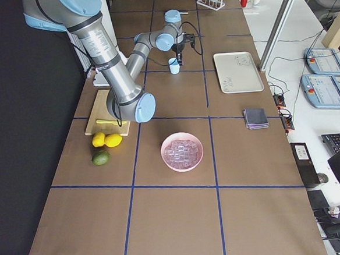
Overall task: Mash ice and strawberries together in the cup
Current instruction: 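Carry the ice cube with the right gripper over the light-blue cup, then open the right gripper to drop the ice cube into the cup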
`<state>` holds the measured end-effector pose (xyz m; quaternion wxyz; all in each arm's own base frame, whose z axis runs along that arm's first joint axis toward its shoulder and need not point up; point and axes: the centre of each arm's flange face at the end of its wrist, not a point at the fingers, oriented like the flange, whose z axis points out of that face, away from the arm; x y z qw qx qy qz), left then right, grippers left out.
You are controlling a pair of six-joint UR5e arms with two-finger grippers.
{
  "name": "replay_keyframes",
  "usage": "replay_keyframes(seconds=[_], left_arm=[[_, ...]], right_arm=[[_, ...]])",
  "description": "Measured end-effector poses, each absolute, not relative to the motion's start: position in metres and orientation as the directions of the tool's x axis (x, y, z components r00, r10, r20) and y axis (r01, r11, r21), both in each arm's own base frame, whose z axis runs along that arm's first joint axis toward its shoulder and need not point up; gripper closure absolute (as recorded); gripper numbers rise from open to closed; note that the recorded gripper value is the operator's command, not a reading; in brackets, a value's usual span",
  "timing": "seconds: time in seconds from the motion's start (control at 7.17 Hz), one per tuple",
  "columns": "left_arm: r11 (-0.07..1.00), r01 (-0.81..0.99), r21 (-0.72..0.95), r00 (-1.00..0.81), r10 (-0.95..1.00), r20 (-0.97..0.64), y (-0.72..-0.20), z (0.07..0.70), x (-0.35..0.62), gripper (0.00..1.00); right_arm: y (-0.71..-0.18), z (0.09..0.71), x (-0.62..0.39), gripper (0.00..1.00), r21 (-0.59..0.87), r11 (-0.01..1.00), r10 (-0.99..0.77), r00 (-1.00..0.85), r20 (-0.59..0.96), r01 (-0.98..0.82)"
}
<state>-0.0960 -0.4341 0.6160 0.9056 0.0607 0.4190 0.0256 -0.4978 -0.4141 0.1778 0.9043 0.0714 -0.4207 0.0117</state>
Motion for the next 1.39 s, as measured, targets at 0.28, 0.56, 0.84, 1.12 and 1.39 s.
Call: replay_keyframes(seconds=[0.28, 0.56, 0.84, 1.12, 1.39], left_arm=[[0.991, 0.005, 0.13, 0.647, 0.096, -0.756, -0.433, 0.617, -0.096, 0.0], [0.992, 0.005, 0.126, 0.647, 0.093, -0.757, -0.43, 0.619, -0.096, 0.0], [0.992, 0.005, 0.126, 0.647, 0.093, -0.757, -0.43, 0.62, -0.096, 0.0], [0.992, 0.005, 0.126, 0.647, 0.093, -0.757, -0.43, 0.62, -0.096, 0.0], [0.992, 0.005, 0.128, 0.647, 0.094, -0.756, -0.43, 0.618, -0.096, 0.0]], right_arm=[[-0.402, 0.162, -0.531, 0.99, 0.14, 0.988, -0.063, 0.66, 0.749, -0.065], [-0.4, 0.152, -0.551, 0.98, 0.144, 0.988, -0.072, 0.665, 0.744, -0.054], [-0.396, 0.147, -0.561, 0.96, 0.144, 0.989, -0.079, 0.665, 0.742, -0.044], [-0.396, 0.145, -0.566, 0.75, 0.144, 0.989, -0.081, 0.666, 0.742, -0.041], [-0.396, 0.144, -0.567, 0.5, 0.143, 0.989, -0.082, 0.665, 0.742, -0.037]])
